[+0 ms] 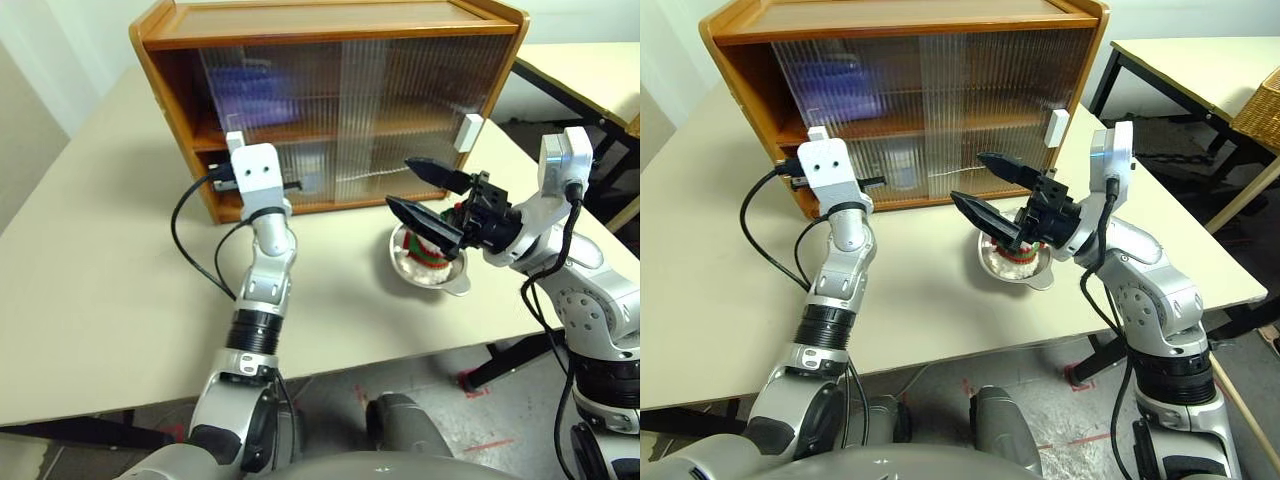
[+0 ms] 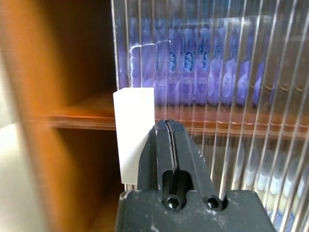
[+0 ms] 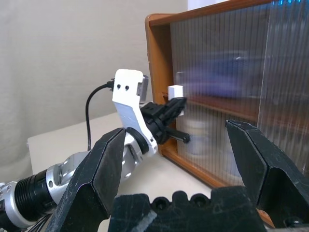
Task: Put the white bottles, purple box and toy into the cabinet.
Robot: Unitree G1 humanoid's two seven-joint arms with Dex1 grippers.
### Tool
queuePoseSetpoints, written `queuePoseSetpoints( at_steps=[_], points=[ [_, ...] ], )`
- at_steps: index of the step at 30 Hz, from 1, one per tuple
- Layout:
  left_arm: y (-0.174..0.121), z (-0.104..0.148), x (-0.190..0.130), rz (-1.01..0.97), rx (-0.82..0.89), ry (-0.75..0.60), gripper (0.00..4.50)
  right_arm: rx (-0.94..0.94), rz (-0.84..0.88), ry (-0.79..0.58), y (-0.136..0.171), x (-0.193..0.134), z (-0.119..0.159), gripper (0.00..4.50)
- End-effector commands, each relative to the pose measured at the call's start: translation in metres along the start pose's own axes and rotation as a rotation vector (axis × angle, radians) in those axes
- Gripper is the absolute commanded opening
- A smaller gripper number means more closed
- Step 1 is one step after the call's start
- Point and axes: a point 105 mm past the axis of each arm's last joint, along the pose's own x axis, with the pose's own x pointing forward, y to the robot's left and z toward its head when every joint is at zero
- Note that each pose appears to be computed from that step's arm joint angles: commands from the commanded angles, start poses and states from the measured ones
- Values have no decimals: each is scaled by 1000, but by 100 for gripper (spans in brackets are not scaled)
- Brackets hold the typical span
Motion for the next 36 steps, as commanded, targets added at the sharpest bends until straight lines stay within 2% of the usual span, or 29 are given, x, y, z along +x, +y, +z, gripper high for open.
queuePoseSetpoints(
  at_steps=[1, 20, 28, 32, 36],
  points=[
    [10, -4, 1, 39, 38, 11, 3, -3, 2, 6, -2, 2, -3, 450],
    [45, -12, 8, 202, 90, 36, 3, -5, -1, 2, -3, 3, -4, 450],
    [12, -12, 1, 24, -9, 49, 3, -9, -2, 3, -4, 3, -3, 450],
    [-20, -5, -8, -186, -88, 22, 3, -12, 1, 3, -3, 4, -3, 450],
    [-45, -2, -23, -414, -78, -7, 3, -13, 6, 11, -3, 4, -5, 450]
  ],
)
